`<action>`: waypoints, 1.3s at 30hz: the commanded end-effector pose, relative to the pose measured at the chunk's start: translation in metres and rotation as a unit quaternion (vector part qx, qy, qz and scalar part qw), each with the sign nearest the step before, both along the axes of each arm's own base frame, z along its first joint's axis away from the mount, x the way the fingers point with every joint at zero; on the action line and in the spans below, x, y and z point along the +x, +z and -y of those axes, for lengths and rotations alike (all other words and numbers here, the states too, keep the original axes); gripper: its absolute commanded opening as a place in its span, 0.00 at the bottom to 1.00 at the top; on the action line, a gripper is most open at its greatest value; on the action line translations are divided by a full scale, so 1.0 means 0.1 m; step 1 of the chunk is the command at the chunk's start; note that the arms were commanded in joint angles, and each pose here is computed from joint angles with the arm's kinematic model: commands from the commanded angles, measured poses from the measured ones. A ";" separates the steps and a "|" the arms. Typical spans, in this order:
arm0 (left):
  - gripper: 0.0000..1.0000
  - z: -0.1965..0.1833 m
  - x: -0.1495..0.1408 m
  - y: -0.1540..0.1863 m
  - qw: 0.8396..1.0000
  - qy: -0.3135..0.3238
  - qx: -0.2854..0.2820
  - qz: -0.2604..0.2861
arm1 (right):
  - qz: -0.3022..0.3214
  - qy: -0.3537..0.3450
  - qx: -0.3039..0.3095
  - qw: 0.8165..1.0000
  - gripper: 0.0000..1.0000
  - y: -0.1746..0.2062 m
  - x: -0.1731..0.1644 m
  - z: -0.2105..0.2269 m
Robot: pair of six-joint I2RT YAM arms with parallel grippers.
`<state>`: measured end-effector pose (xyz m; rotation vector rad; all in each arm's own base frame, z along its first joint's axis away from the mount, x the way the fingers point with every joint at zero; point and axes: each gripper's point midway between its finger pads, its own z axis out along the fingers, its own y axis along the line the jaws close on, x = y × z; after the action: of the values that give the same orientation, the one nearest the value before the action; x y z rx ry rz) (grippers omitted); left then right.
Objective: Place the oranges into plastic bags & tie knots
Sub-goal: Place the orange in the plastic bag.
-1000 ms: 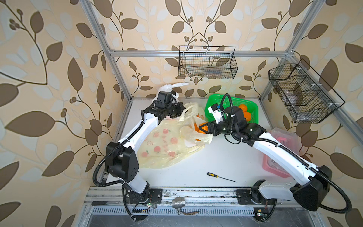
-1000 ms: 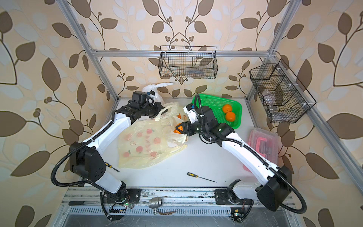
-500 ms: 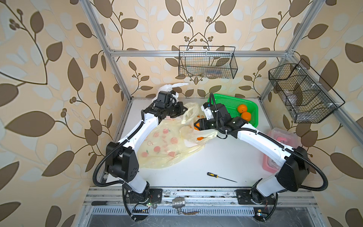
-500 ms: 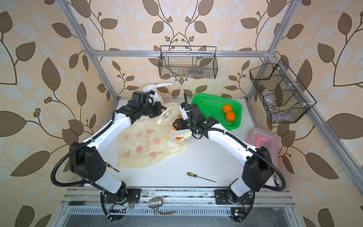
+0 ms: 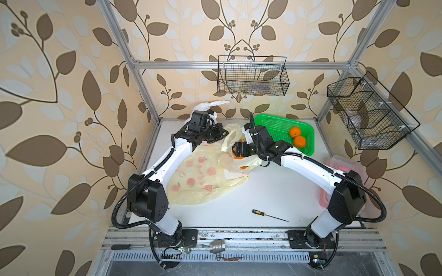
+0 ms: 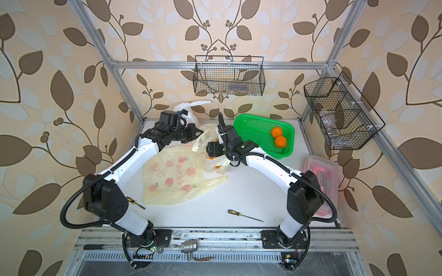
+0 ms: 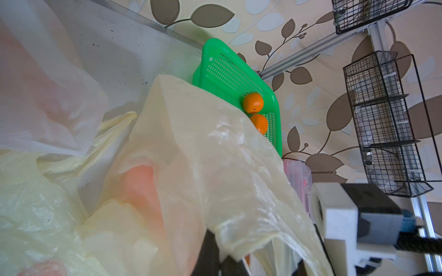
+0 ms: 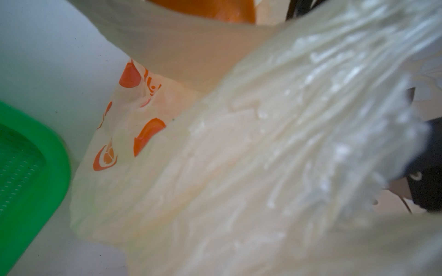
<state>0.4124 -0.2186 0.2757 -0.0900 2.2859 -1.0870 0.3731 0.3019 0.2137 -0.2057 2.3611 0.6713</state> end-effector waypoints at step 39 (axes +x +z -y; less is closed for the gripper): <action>0.00 -0.09 -0.01 0.16 1.000 0.013 -0.001 0.026 | 0.292 0.071 -0.158 0.941 0.97 1.27 -0.58 -0.32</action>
<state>0.4120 -0.2145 0.2759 -0.1048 2.2806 -1.0629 0.3022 0.3475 0.3337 -0.7112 1.8761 0.3906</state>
